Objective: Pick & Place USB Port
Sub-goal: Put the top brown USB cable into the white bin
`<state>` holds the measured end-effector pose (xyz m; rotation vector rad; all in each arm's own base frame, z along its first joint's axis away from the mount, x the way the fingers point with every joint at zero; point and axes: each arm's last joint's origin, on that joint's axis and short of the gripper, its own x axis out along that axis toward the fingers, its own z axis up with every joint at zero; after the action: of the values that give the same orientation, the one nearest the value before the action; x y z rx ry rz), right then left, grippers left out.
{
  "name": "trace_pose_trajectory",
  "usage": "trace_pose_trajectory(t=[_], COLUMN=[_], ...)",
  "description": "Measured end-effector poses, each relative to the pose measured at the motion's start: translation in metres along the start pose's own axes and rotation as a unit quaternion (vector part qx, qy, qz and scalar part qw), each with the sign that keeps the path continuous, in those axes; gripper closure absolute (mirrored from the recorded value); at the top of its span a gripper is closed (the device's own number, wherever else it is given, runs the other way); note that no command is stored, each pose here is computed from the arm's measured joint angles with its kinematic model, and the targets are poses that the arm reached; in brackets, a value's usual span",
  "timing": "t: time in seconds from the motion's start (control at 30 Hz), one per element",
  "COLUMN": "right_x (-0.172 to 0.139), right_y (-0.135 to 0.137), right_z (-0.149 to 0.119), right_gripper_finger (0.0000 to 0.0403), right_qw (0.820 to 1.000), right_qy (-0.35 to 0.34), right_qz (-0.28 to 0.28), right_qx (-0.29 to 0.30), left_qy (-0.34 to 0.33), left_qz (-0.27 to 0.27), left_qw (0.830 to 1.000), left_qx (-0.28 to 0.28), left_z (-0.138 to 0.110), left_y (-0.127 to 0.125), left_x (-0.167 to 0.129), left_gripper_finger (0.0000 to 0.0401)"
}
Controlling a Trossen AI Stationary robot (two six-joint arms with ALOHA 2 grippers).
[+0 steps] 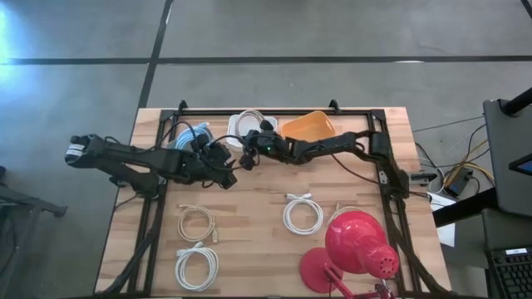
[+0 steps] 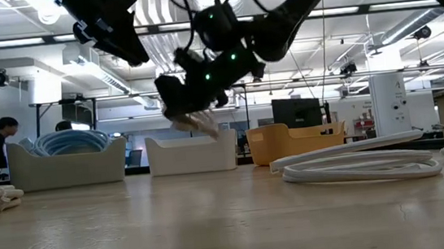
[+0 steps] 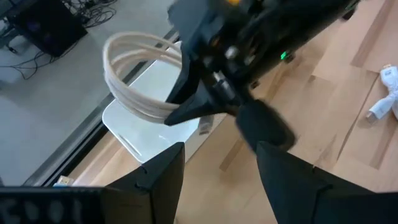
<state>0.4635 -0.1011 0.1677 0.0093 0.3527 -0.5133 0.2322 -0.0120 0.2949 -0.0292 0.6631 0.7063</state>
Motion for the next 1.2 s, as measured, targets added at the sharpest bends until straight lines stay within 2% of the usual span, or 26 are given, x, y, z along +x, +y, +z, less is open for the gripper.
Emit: trace_pose_trajectory(t=[0.3, 0.53, 0.7, 0.87, 1.2], right_x=[0.026, 0.027, 0.027, 0.028, 0.022], right_y=[0.003, 0.002, -0.002, -0.009, -0.006], right_z=[-0.011, -0.012, -0.016, -0.022, -0.012], right_gripper_finger=[0.0360, 0.0356, 0.0328, 0.0292, 0.0246], right_qw=[1.000, 1.000, 0.998, 0.996, 0.997], right_qy=[0.003, 0.004, 0.025, 0.053, 0.056], right_qz=[-0.005, -0.020, -0.050, -0.061, -0.047], right_qx=[0.011, 0.011, 0.005, 0.032, 0.019], left_qy=[0.001, 0.002, 0.002, 0.002, 0.002], left_qz=[0.000, 0.000, -0.001, 0.000, -0.001], left_qw=[1.000, 1.000, 1.000, 1.000, 1.000], left_qx=[0.001, 0.002, -0.002, -0.005, -0.007], left_z=[0.000, 0.000, 0.000, 0.000, 0.000], left_y=[-0.001, -0.001, -0.001, -0.001, -0.001], left_x=[0.001, 0.001, 0.001, 0.001, 0.001], left_gripper_finger=[0.0188, 0.0188, 0.0188, 0.0188, 0.0188])
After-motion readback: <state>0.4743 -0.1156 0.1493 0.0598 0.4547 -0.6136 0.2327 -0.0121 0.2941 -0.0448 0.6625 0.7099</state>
